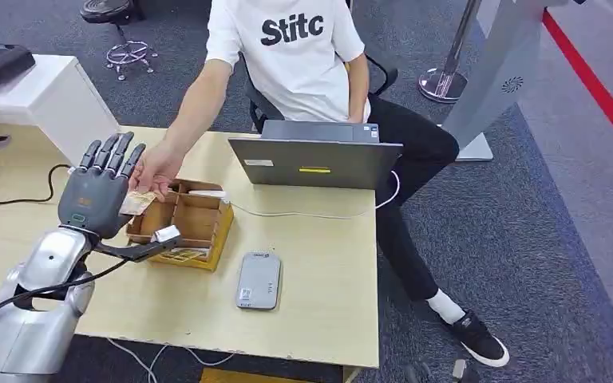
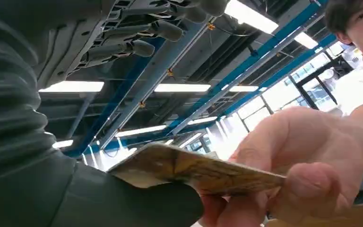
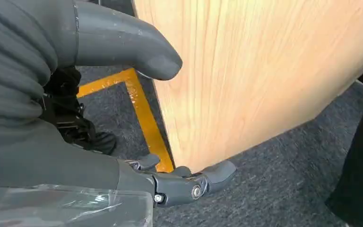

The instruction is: Pass the card to the sensor for recognition and then transmit it.

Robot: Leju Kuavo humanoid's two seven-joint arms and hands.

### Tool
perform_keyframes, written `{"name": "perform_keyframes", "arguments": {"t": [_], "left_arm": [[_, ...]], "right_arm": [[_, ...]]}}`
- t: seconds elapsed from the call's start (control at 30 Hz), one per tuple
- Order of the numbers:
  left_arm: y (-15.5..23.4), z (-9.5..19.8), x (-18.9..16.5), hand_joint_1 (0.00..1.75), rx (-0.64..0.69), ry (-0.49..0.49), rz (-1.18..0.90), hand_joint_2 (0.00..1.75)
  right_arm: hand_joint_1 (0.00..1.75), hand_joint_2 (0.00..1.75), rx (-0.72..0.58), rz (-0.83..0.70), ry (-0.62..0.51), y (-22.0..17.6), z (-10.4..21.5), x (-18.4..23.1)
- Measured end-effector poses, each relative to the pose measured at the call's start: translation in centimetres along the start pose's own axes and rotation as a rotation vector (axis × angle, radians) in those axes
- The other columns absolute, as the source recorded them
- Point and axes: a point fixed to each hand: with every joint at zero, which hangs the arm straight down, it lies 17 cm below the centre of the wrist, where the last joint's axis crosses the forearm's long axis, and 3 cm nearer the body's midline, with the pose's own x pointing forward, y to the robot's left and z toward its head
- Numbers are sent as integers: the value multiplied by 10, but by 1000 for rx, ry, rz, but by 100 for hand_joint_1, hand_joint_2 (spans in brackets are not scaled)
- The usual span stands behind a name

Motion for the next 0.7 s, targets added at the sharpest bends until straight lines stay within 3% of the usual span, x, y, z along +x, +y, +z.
{"name": "perform_keyframes", "arguments": {"t": [0.7], "left_arm": [[4, -1, 7, 175, 37, -9, 55, 175]], "right_arm": [[0, 175, 7, 6, 4, 2, 0, -1]]}}
